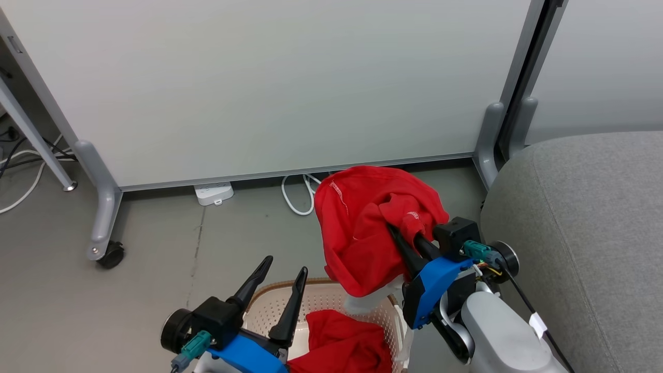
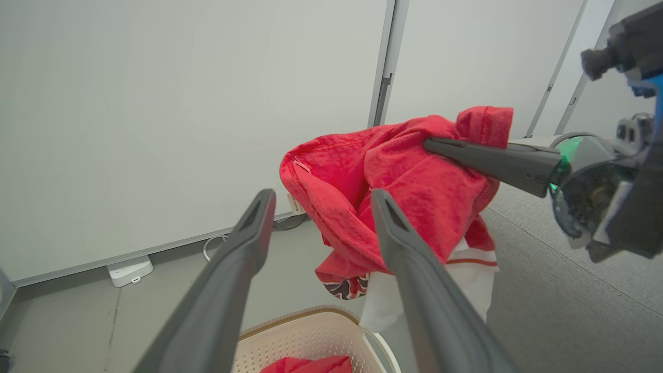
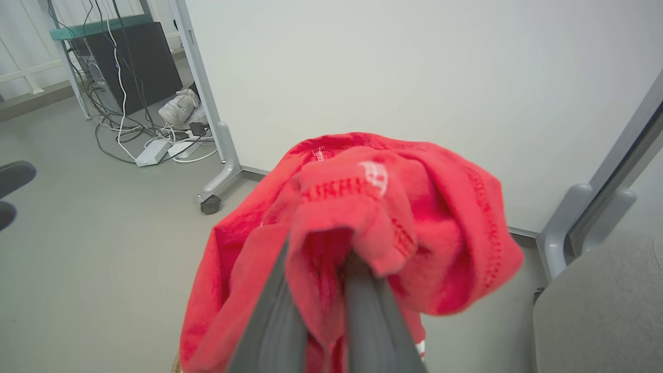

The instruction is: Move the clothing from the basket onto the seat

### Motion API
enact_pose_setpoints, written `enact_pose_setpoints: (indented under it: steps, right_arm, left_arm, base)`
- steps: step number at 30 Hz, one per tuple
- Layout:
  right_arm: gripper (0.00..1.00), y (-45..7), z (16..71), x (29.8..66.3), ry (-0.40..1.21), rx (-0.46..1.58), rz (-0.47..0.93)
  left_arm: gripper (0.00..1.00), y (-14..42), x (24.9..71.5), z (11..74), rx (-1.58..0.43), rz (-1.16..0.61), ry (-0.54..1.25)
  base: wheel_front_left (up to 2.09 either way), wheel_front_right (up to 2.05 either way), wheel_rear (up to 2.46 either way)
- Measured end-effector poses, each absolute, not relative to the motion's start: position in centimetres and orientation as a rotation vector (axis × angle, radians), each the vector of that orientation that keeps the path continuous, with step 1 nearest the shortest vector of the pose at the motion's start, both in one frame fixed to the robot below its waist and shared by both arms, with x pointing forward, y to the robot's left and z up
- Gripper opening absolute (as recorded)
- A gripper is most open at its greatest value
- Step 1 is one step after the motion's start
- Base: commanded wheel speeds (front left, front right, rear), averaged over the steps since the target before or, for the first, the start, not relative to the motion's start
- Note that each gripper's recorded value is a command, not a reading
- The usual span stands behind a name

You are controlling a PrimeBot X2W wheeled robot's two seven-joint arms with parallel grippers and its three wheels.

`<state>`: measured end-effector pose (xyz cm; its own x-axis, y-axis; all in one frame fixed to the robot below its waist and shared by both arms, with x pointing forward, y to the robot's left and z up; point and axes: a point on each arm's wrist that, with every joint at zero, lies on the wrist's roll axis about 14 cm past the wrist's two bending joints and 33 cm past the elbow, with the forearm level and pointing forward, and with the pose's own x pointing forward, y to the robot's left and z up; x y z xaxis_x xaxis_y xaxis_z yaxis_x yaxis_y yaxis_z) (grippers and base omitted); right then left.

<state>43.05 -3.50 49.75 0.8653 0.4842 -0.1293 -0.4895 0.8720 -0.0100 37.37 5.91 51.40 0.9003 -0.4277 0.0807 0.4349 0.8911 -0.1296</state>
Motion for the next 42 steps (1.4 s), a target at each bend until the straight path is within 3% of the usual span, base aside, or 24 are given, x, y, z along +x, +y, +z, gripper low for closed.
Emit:
enact_pose_setpoints:
  steps: [10, 31, 42]
  right_arm:
    - [0.00, -6.2, 49.9, 42.8, 0.120, -0.037, 0.441]
    - [0.00, -18.4, 50.0, 39.2, 0.133, -0.057, 0.123]
    - [0.00, -21.0, 49.5, 37.7, 0.145, -0.046, 0.046]
  left_arm:
    - [1.00, 3.6, 37.9, 51.2, -0.148, -0.515, -0.044]
    - [1.00, -7.4, 37.1, 51.1, -0.149, -0.834, -0.023]
    - [1.00, -10.1, 36.4, 50.6, -0.153, -0.913, -0.005]
  base:
    - [0.00, 0.00, 0.00]
    - [0.00, 0.00, 0.00]
    - [0.00, 0.00, 0.00]
